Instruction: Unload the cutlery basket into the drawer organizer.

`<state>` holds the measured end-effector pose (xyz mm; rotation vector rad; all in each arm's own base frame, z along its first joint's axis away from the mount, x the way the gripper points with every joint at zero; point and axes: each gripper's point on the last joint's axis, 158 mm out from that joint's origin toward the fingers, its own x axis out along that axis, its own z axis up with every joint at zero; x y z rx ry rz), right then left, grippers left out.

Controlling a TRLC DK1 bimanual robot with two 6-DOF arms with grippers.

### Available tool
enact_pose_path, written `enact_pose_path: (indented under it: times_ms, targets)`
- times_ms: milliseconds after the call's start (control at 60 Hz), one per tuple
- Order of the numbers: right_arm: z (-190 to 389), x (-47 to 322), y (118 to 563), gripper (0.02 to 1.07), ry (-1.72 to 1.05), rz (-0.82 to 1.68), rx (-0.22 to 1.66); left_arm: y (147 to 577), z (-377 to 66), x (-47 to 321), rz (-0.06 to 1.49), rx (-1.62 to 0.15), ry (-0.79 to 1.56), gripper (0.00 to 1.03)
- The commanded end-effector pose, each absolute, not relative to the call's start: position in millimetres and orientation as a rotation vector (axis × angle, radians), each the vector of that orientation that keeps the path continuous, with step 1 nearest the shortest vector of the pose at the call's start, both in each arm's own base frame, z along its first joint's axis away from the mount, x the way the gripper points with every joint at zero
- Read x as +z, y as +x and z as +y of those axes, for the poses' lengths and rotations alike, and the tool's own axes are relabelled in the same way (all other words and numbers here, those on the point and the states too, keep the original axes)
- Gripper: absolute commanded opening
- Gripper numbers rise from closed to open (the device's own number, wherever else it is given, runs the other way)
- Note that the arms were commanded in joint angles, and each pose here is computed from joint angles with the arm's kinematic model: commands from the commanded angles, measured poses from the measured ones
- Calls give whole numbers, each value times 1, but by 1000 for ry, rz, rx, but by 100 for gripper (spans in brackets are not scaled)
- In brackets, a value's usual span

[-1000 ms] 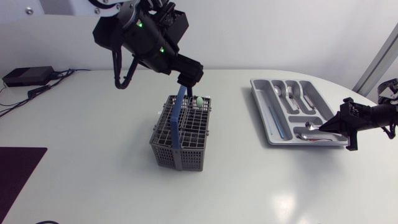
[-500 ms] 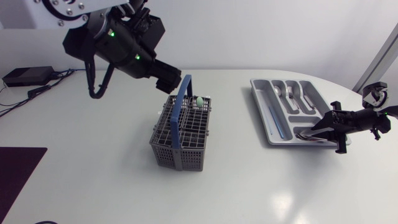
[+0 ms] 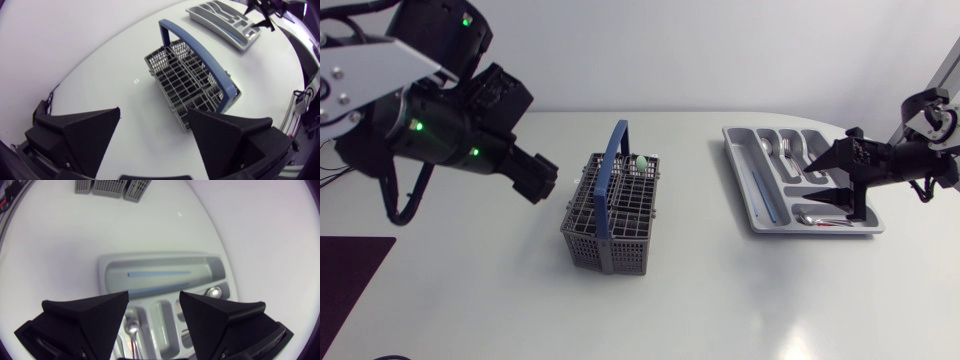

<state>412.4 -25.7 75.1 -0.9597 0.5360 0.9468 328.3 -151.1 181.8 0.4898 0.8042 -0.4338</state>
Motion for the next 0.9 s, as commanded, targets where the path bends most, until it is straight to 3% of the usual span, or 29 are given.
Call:
enact_pose_path:
  times_ms: [0,250,450,633,700,883]
  targets:
    - [13,77,403,86,-835,557,984,308,-148,157,831,-479,558,98]
    - [105,88,428,86,-663,525,1003,273,-145,116,845,-568,682,98]
    - [158,72,460,86,-542,584,1002,269,-144,89,840,-592,723,98]
    - [185,60,489,85,-467,627,979,274,-146,64,838,-606,753,88]
    - [193,57,500,78,-437,638,971,274,-148,57,842,-614,765,81]
    - [219,54,524,37,-372,662,971,281,-153,38,830,-620,774,54]
